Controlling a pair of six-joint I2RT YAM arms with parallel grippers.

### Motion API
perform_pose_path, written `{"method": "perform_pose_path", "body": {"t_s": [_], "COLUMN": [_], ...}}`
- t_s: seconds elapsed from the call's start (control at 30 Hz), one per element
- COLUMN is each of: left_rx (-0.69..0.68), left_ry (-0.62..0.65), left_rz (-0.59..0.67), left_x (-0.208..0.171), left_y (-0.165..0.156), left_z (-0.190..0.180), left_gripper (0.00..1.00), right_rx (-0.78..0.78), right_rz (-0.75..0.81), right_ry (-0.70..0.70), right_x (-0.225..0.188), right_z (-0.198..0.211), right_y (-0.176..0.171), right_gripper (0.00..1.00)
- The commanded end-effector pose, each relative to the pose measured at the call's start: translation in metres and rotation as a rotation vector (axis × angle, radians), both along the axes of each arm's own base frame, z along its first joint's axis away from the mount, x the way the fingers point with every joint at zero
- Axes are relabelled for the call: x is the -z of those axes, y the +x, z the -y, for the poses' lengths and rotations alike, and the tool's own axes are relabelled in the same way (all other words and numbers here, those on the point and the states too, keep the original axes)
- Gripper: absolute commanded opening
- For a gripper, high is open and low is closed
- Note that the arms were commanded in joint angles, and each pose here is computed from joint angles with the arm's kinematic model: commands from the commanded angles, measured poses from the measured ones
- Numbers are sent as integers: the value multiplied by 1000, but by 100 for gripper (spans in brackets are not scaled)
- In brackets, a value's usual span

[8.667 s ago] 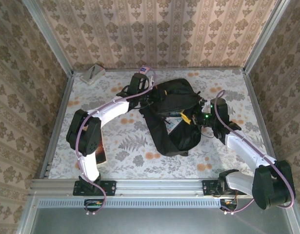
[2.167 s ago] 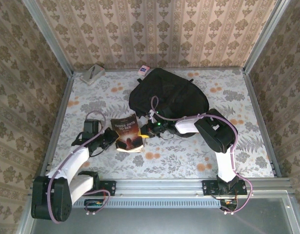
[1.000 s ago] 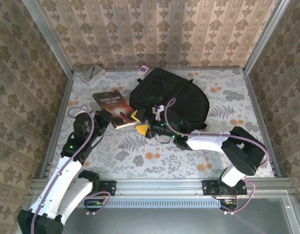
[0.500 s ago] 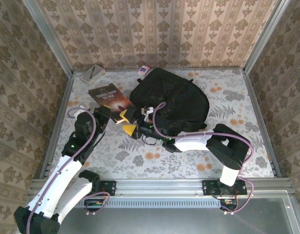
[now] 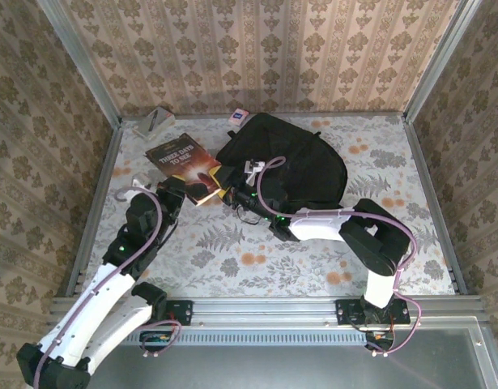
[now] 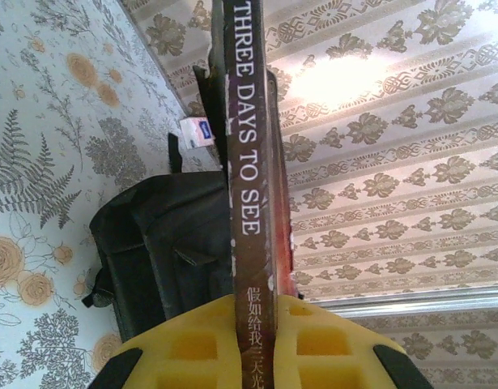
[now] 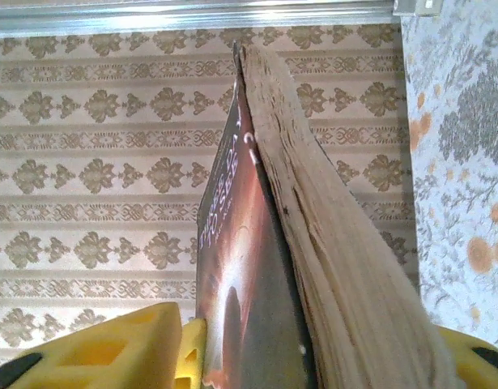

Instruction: Pack books, pencil case, and school supplies into a backpack

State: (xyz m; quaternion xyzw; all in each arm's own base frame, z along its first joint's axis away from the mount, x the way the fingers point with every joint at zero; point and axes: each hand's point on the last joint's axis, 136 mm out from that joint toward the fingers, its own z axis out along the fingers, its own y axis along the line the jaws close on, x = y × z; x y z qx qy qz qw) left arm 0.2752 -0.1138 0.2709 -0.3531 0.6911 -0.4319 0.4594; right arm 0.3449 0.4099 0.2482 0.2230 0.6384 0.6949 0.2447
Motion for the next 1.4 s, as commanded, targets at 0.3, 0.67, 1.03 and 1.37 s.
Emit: {"method": "perform_pose_path", "body": {"t_s": [0.3, 0.67, 1.03, 1.37], "left_rx": [44, 147, 442, 546], "left_ry": [54, 209, 92, 8], "left_rz": [17, 16, 25, 148], "left_x": [-5, 12, 22, -3], "left_y": [-3, -10, 9, 9], "left_z": [18, 4, 31, 52], "left_gripper": [16, 98, 94, 57], "right_rx": [102, -108, -305, -282], "right_rz": [89, 234, 312, 296], "right_ry": [-91, -25, -88, -123], "right_x": [-26, -43, -43, -41], "right_z": [29, 65, 94, 111], "right_y": [15, -1, -41, -47], "right_gripper": [0, 0, 0, 0]}}
